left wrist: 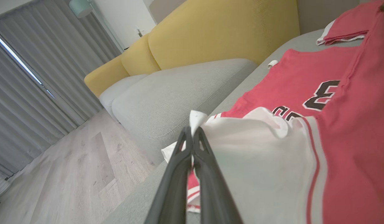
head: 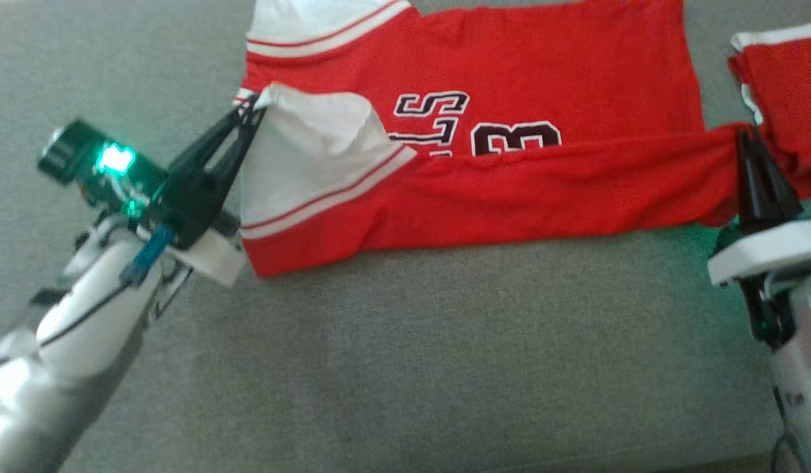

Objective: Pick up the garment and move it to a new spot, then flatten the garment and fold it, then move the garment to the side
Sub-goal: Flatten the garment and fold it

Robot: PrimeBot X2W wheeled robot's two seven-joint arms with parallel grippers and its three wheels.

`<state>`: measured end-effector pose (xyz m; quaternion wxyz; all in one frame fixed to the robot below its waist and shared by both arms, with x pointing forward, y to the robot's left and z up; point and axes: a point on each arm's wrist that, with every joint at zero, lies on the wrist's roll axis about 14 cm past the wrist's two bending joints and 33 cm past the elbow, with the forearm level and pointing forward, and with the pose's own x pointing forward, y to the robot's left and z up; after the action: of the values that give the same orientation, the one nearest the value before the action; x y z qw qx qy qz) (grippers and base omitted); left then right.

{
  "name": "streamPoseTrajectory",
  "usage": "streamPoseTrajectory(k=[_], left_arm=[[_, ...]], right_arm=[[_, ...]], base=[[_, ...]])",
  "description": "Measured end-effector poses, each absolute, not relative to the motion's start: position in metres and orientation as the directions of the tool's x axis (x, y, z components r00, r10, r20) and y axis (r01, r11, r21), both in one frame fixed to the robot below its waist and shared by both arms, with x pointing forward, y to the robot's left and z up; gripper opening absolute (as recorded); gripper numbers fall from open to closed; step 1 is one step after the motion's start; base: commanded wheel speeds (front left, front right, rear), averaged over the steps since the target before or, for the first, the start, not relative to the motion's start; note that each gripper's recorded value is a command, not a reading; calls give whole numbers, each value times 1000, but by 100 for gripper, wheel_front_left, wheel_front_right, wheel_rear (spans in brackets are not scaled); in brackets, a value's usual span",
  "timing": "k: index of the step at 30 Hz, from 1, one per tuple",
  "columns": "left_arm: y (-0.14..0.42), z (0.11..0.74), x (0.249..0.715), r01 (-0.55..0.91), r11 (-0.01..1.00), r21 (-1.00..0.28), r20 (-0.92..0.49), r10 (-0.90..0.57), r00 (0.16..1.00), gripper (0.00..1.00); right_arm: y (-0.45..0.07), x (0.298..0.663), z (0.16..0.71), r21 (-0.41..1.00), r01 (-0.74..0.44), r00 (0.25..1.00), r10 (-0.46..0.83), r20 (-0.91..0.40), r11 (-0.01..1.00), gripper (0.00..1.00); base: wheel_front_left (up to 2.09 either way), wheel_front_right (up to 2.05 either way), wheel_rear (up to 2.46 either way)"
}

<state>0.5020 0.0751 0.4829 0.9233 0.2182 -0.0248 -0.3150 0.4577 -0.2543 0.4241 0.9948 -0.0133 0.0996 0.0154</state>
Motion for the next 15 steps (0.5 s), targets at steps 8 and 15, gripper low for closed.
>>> streamPoseTrajectory(k=[8, 15], left_arm=[[71, 449, 540, 571, 688, 447, -149, -573, 806, 34], [74, 443, 525, 459, 854, 244, -110, -445, 889, 100]], right_arm=[[-259, 478, 403, -39, -25, 965, 14, -261, 999, 100], [-257, 476, 425, 15, 18, 983, -15, -186, 1000, 100]], base=[[0, 0, 0], [0, 0, 0]])
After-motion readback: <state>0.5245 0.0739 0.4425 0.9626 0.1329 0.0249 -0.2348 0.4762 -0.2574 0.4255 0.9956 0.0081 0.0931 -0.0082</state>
